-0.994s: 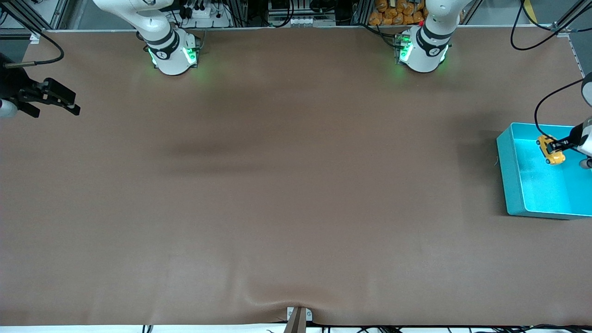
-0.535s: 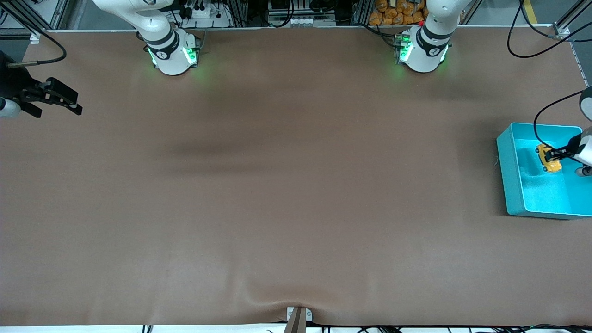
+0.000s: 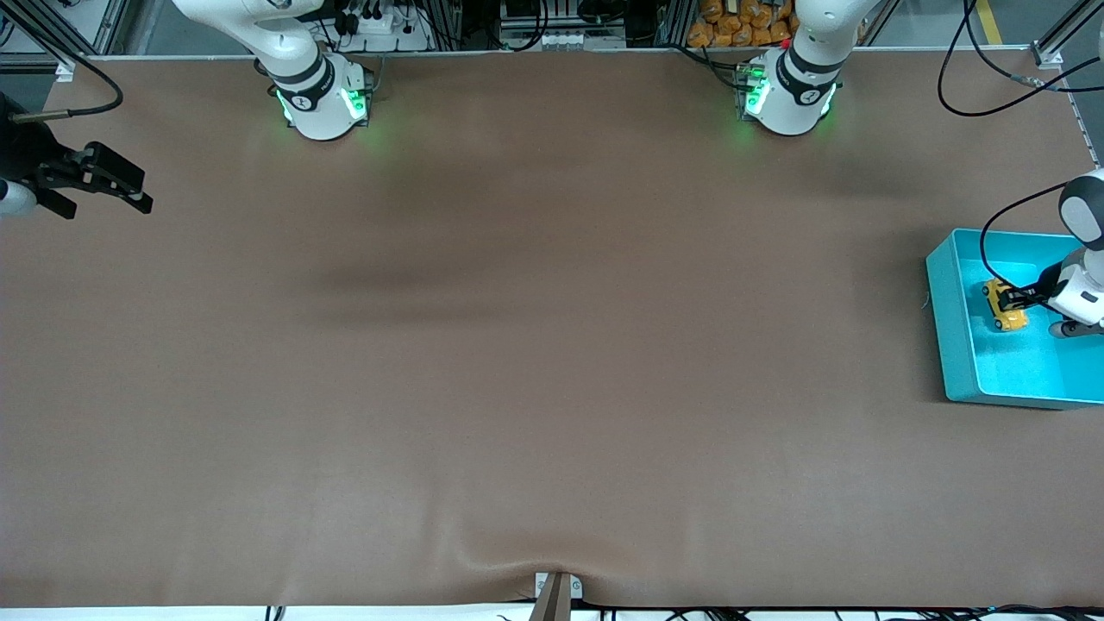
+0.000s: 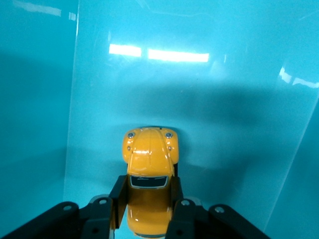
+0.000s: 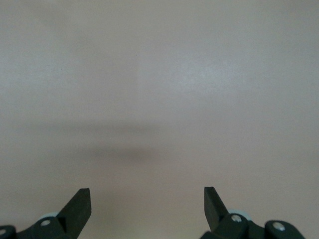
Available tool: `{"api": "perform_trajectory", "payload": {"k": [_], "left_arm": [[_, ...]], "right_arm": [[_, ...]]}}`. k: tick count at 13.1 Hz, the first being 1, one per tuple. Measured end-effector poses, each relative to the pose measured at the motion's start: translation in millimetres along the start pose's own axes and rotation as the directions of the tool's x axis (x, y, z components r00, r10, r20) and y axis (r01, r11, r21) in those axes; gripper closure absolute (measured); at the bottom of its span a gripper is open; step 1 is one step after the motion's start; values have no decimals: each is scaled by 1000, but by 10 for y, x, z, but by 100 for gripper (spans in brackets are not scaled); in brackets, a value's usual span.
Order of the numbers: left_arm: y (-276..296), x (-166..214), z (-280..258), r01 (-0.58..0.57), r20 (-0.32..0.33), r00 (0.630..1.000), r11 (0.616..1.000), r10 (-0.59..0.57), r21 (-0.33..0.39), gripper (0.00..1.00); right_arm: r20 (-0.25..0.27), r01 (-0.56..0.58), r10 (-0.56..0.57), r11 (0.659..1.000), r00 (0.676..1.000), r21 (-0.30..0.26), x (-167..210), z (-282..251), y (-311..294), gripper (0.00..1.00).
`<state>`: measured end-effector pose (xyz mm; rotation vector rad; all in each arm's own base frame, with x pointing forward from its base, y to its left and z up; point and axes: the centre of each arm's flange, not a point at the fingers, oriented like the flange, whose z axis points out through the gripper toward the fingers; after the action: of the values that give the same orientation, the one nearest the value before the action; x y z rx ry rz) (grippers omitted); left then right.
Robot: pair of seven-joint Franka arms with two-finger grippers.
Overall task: Wind and store yellow beetle car
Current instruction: 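Move the car over the turquoise bin and lower it inside, then open the left gripper and lift it out of the bin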
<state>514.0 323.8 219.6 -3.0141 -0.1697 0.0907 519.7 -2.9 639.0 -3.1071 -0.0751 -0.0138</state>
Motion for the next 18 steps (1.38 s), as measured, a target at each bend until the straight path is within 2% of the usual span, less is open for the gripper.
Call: {"api": "perform_trajectory", "payload": {"k": [8,9,10,11,16,18], "left_arm": [[25,3,89,-7,7,1000,1000,7,-8,61],[25,4,91,-7,7,1000,1000,7,-9,56],[26,5,93,-7,7,1000,1000,7,-9,56],[28,7,93,-8,7,1000,1000,8,-9,50],[-17,123,-45,-6,-31,999,1000,6,5,1],[-56,203,-183,-4,-61,998,1000,5,18,0]], "right_arm": [[-2,-28,28,1000,1000,1,-10,-8,153,0],[-2,-29,29,1000,1000,1,-10,-8,155,0],[-1,-29,29,1000,1000,1,-10,-8,155,0],[-1,-29,29,1000,1000,1,-9,-7,154,0],[0,-29,29,1000,1000,1,-7,-2,149,0],[2,-29,29,1000,1000,1,-3,6,140,0]]}}
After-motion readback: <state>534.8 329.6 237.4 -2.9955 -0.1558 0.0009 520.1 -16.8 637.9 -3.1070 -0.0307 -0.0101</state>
